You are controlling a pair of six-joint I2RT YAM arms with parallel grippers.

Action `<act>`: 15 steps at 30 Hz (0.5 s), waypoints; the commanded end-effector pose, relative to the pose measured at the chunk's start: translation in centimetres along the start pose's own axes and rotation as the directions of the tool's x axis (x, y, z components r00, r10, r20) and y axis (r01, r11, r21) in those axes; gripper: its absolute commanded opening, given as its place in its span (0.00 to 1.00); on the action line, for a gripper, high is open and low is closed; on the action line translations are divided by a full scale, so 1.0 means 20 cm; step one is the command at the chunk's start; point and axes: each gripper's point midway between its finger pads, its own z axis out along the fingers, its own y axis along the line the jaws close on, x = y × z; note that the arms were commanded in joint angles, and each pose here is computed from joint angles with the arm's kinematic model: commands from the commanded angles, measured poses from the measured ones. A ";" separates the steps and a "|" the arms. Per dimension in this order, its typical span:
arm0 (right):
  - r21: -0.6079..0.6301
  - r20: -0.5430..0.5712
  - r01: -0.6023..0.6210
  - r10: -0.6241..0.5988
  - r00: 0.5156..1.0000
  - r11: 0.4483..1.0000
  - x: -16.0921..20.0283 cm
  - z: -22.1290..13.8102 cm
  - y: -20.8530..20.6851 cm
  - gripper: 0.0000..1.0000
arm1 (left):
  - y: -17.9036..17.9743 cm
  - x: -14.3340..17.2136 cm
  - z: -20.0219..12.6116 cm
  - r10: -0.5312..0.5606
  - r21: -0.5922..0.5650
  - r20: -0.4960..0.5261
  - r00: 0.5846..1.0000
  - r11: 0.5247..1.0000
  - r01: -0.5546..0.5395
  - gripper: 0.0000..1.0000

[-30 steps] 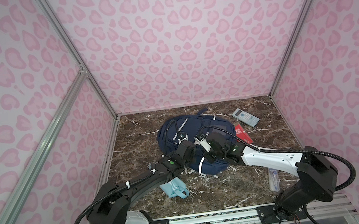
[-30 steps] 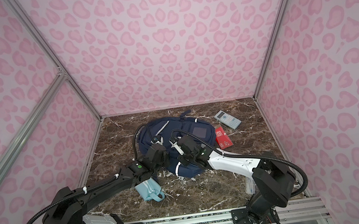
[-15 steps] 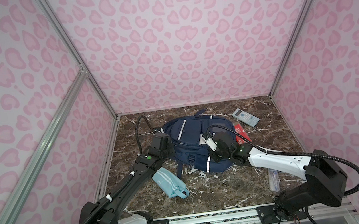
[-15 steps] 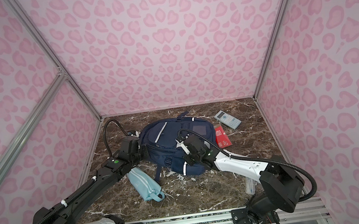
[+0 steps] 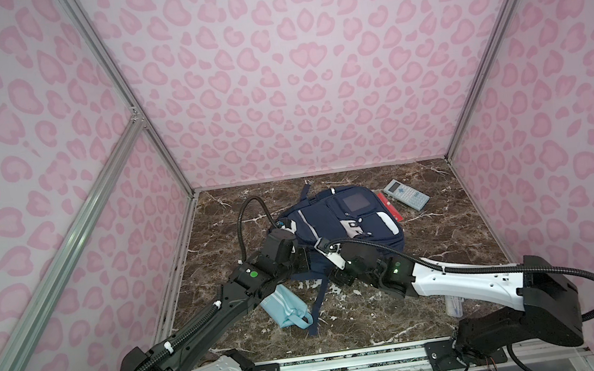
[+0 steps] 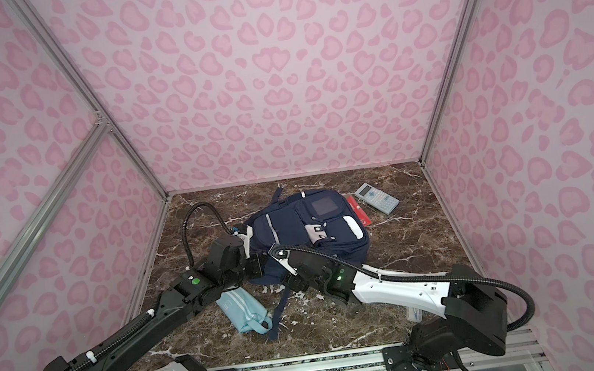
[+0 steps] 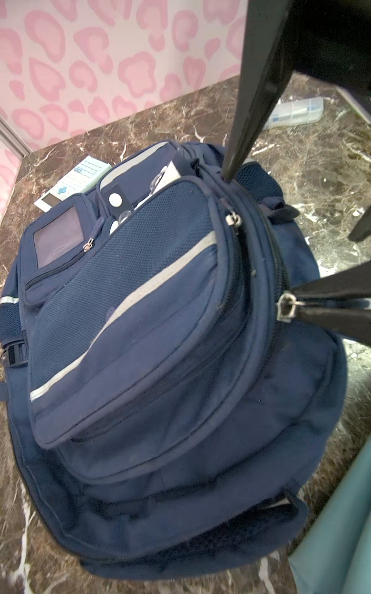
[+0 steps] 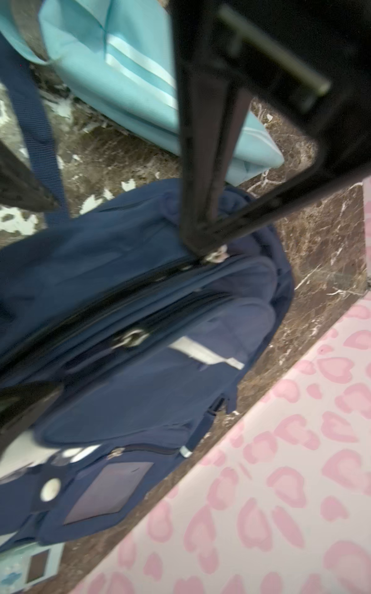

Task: Pack books, pencil case, and school supplies into a backpack
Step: Unzip the student bag at the center of the table.

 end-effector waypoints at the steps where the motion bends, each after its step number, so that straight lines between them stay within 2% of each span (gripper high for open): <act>1: 0.055 0.034 0.073 -0.075 0.997 0.996 -0.05 0.08 -0.03 0.78 | -0.10 -0.03 -0.03 -0.030 0.097 0.024 0.999 0.995 0.028 0.03; 4: 0.044 0.074 0.064 -0.067 0.995 0.997 -0.10 0.11 -0.01 0.72 | -0.11 0.02 -0.02 -0.056 0.126 0.000 0.998 0.990 0.056 0.04; 6: 0.043 0.092 0.048 -0.051 0.994 0.998 -0.11 0.12 -0.01 0.63 | -0.10 0.02 -0.03 -0.059 0.124 -0.005 0.998 0.991 0.059 0.04; 10: 0.004 0.016 0.031 -0.031 0.999 1.000 -0.01 0.15 -0.01 0.09 | -0.06 -0.02 -0.05 -0.055 0.095 0.015 0.998 0.994 0.053 0.04; 11: 0.004 -0.008 0.035 -0.035 0.999 0.999 0.02 0.15 -0.02 0.01 | -0.03 -0.03 -0.06 -0.065 0.080 0.018 0.998 0.995 0.063 0.04; 13: 0.017 -0.032 0.042 -0.041 0.999 0.999 0.09 0.14 -0.03 0.00 | 0.03 -0.08 -0.07 -0.094 0.063 0.041 0.995 0.994 0.091 0.04; 15: 0.023 -0.046 0.034 -0.033 0.998 0.999 0.15 0.11 -0.03 0.00 | 0.16 -0.12 -0.08 -0.118 -0.015 0.073 0.990 0.993 0.120 0.04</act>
